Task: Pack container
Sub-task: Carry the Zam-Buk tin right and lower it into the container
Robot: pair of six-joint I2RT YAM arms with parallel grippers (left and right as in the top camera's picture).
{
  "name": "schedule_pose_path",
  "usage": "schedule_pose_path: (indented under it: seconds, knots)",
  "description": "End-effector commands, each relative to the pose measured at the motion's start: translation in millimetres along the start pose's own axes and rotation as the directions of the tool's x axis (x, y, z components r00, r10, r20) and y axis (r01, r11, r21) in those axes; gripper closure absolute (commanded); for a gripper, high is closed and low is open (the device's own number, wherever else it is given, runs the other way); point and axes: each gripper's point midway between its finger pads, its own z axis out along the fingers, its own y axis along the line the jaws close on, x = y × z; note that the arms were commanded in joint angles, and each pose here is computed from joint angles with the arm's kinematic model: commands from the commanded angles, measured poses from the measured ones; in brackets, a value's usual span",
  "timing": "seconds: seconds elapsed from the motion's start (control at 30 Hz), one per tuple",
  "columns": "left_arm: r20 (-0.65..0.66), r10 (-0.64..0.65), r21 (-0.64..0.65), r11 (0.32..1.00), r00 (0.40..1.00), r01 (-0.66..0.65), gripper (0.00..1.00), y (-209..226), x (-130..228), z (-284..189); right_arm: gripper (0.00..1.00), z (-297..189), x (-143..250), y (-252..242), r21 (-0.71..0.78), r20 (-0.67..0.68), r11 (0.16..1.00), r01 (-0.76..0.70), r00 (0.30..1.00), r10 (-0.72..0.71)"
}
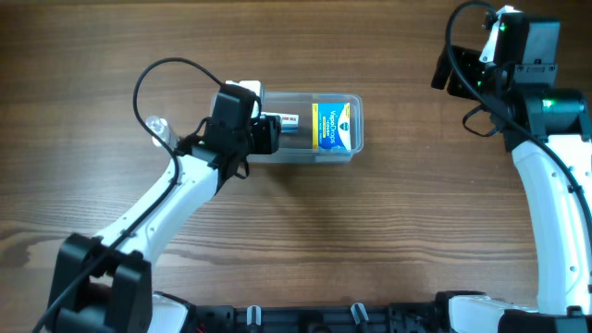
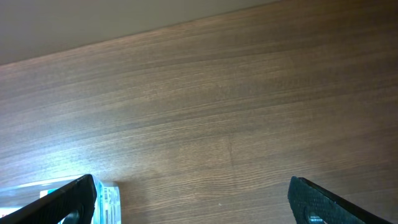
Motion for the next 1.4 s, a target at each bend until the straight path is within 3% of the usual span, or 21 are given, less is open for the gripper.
schedule_pose_path:
  seconds: [0.0, 0.23, 0.57, 0.87, 1.37]
  knots:
    - [0.0, -0.007, 0.008, 1.0, 1.0, 0.007, 0.56, -12, 4, 10, 0.0, 4, 1, -2, 0.017, -0.005, 1.0, -0.01, 1.0, 0.01]
    - [0.01, 0.04, 0.045, 0.998, 0.999, -0.04, 0.55, -36, 9, 15, 0.0, 4, 1, -2, 0.017, -0.005, 1.0, -0.01, 1.0, 0.01]
    - [0.014, 0.028, 0.036, 0.999, 0.999, -0.029, 0.56, -37, 9, 16, 0.0, 4, 1, -2, 0.017, -0.005, 1.0, -0.01, 1.0, 0.01]
    - [0.04, 0.03, 0.05, 0.998, 0.999, -0.032, 0.39, -42, 4, 16, 0.0, 4, 1, -2, 0.017, -0.005, 1.0, -0.01, 1.0, 0.01]
    - [0.068, 0.045, 0.078, 0.996, 0.997, -0.051, 0.38, -54, 0, 15, 0.0, 4, 1, -2, 0.017, -0.005, 1.0, -0.01, 1.0, 0.01]
